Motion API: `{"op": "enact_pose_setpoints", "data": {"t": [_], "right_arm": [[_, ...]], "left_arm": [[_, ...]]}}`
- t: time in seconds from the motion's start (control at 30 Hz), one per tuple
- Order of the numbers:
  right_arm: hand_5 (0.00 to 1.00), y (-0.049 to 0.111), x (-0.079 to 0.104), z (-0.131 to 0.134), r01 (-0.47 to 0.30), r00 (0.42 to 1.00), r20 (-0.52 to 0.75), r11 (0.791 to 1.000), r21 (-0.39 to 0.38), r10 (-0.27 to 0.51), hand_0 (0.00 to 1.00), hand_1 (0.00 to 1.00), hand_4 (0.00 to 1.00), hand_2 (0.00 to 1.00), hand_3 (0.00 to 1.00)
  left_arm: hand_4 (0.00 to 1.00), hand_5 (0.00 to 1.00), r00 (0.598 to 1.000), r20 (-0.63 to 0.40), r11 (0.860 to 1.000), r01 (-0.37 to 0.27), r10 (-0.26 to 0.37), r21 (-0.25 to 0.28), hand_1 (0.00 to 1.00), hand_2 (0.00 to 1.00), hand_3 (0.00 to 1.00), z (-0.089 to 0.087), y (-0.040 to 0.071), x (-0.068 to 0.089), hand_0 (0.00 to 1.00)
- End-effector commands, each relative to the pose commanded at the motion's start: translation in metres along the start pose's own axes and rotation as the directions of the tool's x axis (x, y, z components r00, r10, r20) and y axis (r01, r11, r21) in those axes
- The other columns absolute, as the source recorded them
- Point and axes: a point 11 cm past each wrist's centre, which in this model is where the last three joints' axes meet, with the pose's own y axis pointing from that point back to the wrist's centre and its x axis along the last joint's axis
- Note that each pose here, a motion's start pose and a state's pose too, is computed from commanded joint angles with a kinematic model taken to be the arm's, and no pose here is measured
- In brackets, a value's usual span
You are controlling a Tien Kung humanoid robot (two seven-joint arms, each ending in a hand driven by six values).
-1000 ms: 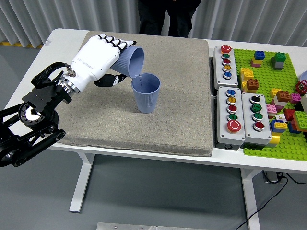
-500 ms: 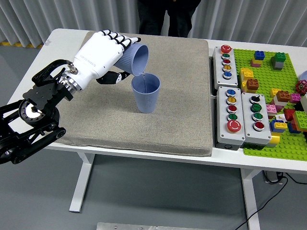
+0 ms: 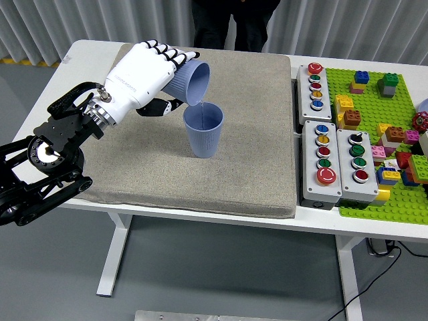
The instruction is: Pick cup pour cup place
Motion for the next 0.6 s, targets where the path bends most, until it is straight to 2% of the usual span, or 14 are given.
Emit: {"op": "enact_pose_setpoints", "data": {"t": [0.6], "right_arm": [[0.026,-0.0001,-0.0008,0.001,0.001,1.0,-0.002,1.0,-0.002,-0.001,0.685,0.65,0.002,0.573,0.579]], "left_arm": [[0.585,0.149,1.0,0.006,1.0,-0.002,0.002,0.005,0.556,0.595,0.596,-0.0017,0.0002,-0.0015,0.567]]}}
